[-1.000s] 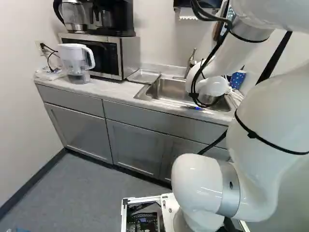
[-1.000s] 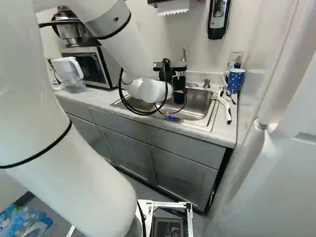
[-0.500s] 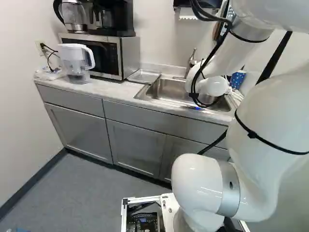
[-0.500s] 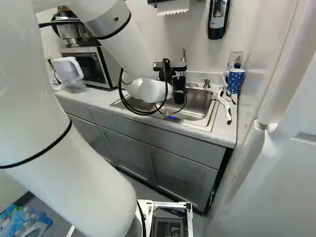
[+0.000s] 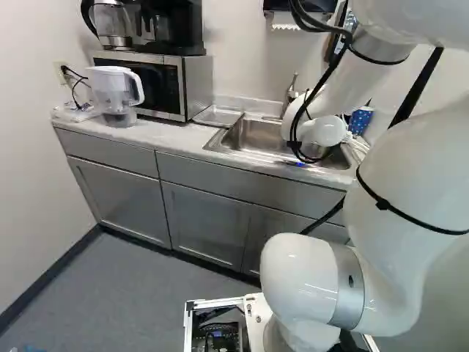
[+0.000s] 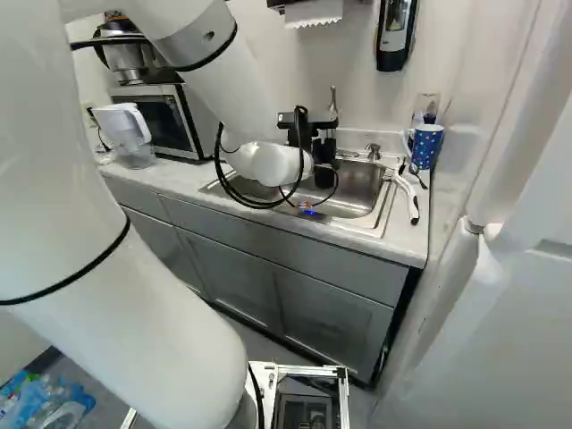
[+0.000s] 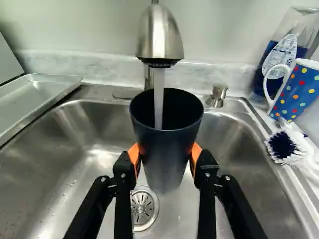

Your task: Rinse the cup and place it in the tray

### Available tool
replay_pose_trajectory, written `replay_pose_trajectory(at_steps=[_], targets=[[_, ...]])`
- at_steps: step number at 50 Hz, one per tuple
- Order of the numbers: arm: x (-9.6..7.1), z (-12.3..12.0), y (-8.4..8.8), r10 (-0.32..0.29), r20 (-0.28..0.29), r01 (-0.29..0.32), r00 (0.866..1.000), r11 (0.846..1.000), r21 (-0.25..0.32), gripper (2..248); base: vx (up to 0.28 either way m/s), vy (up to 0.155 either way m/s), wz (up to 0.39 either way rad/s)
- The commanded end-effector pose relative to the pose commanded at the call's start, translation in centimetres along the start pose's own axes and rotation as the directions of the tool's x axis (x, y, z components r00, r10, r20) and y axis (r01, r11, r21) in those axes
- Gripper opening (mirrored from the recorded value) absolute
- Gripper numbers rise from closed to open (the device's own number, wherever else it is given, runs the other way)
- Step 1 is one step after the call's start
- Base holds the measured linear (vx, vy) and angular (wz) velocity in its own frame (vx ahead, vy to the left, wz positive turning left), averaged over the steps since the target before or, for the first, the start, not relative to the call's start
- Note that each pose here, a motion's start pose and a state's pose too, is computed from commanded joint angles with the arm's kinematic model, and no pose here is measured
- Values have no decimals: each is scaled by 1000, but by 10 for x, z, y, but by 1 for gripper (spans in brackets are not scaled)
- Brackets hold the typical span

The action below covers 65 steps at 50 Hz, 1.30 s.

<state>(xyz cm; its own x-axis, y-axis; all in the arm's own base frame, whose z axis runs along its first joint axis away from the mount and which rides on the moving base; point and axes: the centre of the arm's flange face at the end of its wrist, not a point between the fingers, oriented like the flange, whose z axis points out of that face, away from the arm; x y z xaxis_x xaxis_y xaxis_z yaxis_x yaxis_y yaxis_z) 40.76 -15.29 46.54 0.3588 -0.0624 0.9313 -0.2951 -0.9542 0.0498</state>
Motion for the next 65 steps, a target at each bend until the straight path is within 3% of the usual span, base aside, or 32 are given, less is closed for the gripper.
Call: replay_pose_trajectory(at_steps=[65], targets=[[0, 0, 0, 0, 0, 0, 1000, 1000, 0, 119, 0, 0, 0]])
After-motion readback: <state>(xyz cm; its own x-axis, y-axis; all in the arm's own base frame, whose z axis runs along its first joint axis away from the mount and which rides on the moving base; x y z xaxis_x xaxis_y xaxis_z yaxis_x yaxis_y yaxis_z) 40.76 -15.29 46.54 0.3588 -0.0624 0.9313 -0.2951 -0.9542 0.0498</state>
